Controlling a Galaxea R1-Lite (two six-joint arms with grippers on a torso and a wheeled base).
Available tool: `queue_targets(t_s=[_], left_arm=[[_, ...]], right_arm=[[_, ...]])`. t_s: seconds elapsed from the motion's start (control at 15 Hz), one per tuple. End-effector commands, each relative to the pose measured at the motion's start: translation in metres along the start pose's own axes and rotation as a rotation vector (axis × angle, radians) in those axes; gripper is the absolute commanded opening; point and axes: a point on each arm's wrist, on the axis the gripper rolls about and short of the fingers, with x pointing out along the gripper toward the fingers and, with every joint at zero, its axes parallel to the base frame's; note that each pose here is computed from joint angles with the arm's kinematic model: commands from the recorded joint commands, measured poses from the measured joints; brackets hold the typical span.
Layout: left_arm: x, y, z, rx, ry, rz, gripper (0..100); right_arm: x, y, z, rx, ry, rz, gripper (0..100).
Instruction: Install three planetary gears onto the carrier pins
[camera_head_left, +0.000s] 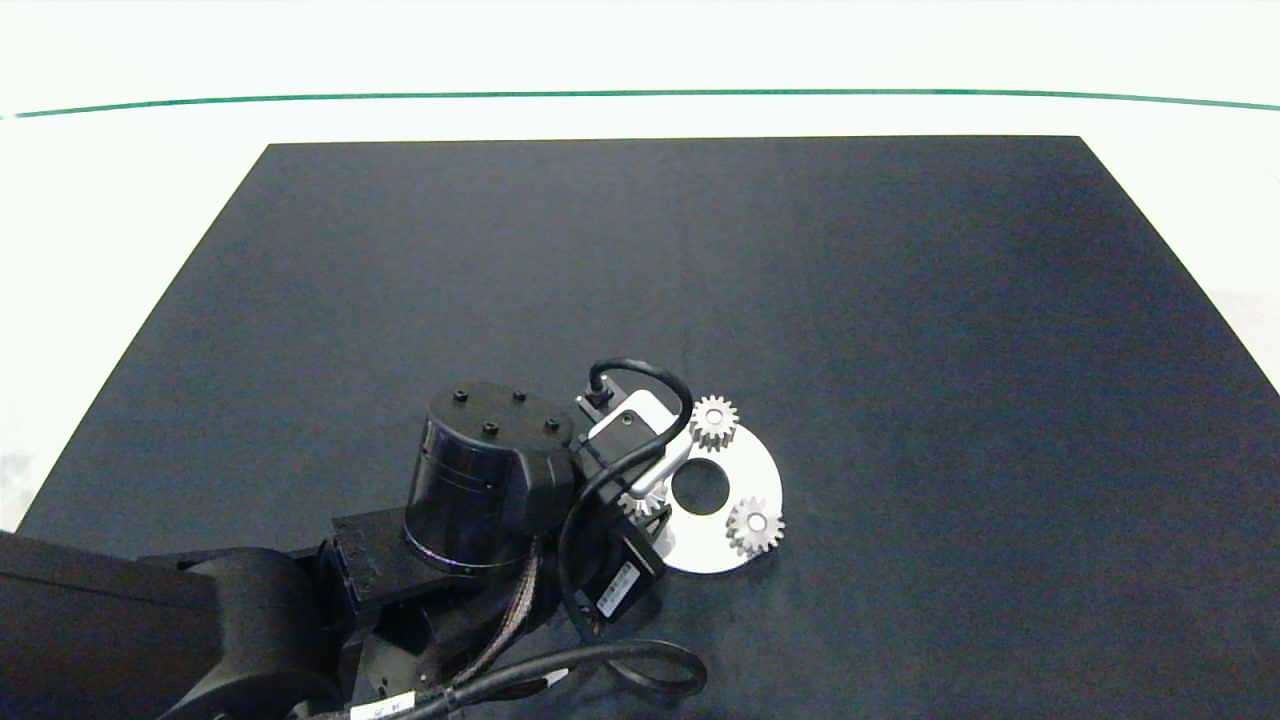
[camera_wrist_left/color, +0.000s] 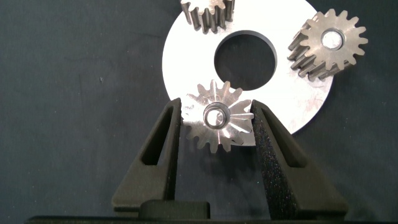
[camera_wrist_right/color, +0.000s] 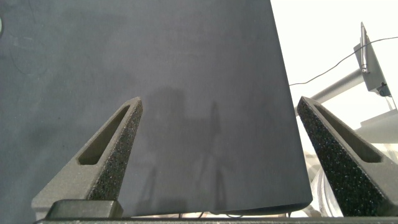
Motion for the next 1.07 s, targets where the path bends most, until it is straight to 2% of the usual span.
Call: queue_targets(t_s=[0.07, 0.47, 0.53, 1.07], left_arm=[[-0.0004, 0.0000, -0.0009, 0.000, 0.001, 0.003, 13], [0.0009, -0.0017, 0.0012, 0.000, -0.005, -0.001, 13], [0.0004, -0.0022, 0.0006, 0.000, -0.003, -0.003, 100], [-0.0005, -0.0021, 0.0004, 0.000, -0.003, -0.005, 100]], right_arm=[[0.0003, 0.0002, -0.0003, -0.003, 0.005, -0.002, 100], [0.0003, 0.0001, -0.0003, -0.004, 0.005, -0.001, 100], [0.0001, 0.0000, 0.0000, -0.003, 0.004, -0.001, 100], [-0.0005, -0.0004, 0.0010, -0.001, -0.001, -0.002, 100]])
